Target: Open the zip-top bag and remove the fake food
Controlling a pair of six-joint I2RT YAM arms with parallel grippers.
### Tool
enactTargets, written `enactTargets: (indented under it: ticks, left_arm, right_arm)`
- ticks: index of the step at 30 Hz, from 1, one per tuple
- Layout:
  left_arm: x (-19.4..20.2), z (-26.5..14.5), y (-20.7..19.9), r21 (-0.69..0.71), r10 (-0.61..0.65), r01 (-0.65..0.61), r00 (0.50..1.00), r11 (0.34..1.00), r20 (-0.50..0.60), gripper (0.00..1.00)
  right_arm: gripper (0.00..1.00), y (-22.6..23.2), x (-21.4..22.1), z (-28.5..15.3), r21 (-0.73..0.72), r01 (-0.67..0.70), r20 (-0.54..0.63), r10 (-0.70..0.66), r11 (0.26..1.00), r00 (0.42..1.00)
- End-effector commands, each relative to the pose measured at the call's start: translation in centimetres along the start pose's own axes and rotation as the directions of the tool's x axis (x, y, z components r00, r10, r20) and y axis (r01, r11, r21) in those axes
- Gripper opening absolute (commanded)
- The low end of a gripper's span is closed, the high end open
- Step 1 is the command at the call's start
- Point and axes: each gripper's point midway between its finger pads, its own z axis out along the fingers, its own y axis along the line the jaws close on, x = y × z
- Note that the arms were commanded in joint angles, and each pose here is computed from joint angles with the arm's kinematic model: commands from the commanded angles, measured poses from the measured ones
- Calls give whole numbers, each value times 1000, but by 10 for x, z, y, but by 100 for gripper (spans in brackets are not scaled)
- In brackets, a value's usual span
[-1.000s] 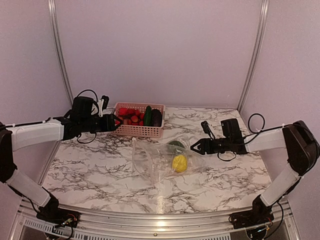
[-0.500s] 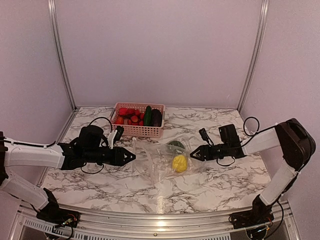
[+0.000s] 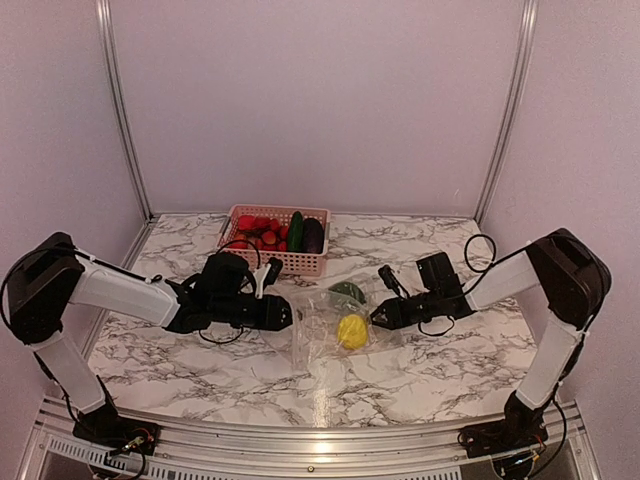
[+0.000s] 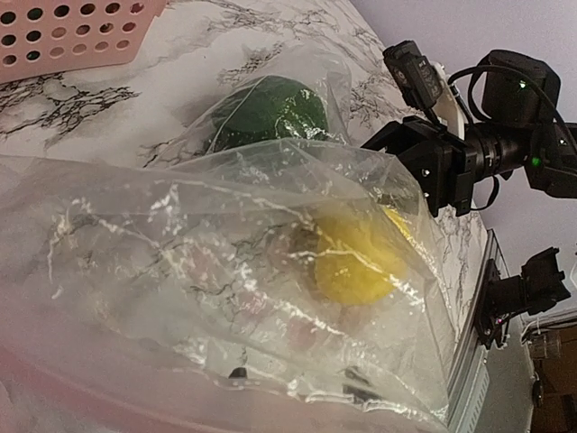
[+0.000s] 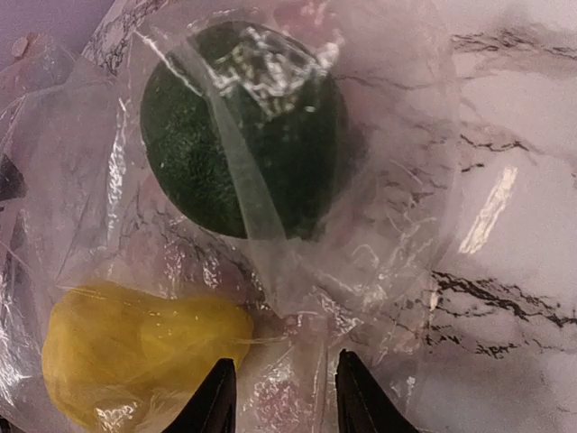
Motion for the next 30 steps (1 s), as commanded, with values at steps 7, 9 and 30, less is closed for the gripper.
enactTargets:
  ticks: [7,9,30]
  left_arm:
    - [9,52,-5,66,21,-19,999,998,-43,43]
    - [13,60,-11,118,18,-11,998,993,-55,46]
    - [35,110,-42,189,99,-71,985,979,-140,78]
  right_arm:
    - [15,6,8,21,-4,20,-44,-20,1000,999]
    - [7,8,9,23,-9,17,-46,-17,1000,999]
    - [0,33,21,42,-32,1,-68,-3,999,998]
